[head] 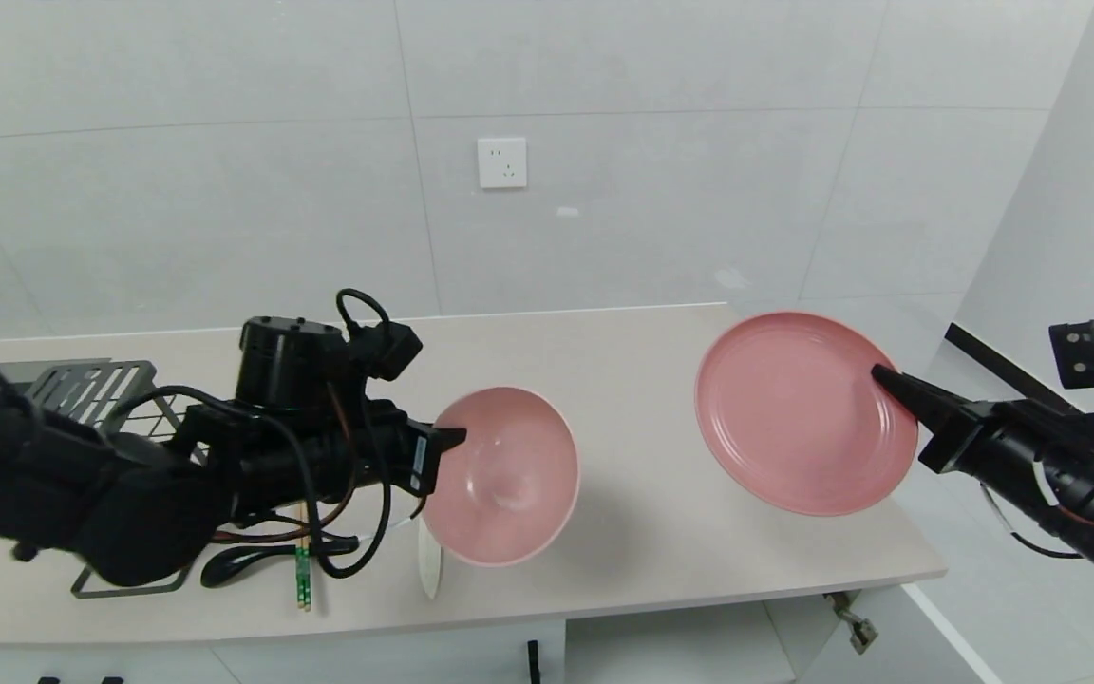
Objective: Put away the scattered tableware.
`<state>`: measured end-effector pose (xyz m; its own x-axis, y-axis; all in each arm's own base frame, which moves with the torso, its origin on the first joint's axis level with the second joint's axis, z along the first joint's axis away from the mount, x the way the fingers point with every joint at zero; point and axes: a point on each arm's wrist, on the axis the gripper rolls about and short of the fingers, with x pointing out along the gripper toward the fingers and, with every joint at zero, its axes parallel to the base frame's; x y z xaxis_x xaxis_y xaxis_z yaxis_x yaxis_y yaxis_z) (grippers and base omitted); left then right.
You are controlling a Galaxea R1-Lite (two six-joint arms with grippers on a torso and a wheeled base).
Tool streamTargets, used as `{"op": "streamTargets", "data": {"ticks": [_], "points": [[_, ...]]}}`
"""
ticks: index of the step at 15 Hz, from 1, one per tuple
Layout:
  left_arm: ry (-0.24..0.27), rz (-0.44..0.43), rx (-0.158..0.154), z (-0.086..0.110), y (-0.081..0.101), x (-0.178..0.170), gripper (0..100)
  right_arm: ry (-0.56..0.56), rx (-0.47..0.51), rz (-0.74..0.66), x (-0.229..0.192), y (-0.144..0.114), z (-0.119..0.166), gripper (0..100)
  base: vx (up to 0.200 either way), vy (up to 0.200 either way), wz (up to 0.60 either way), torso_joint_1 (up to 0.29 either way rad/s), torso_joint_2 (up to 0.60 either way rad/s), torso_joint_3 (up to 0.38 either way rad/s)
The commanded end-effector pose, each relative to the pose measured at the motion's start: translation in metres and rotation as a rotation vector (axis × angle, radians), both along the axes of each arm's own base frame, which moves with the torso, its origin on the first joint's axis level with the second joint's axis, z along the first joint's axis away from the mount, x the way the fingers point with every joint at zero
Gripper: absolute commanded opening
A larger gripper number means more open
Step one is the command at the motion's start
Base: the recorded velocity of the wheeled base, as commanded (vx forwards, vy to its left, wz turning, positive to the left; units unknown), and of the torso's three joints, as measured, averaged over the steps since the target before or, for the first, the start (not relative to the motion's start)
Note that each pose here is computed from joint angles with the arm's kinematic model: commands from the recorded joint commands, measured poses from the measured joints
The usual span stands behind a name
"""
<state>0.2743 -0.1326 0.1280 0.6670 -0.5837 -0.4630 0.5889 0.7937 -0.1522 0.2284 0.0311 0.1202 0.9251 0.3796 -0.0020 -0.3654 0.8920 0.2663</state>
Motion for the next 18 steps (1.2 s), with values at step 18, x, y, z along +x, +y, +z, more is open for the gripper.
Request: {"op": "streamTargets", "data": {"ticks": [18], "points": [[-0.237, 0.380, -0.222, 0.004, 0.041, -0.032, 0, -0.092, -0.095, 0.105, 0.017, 0.034, 0.004, 0, 0.000, 0.000, 0.00, 0.000, 0.00, 0.000]]}}
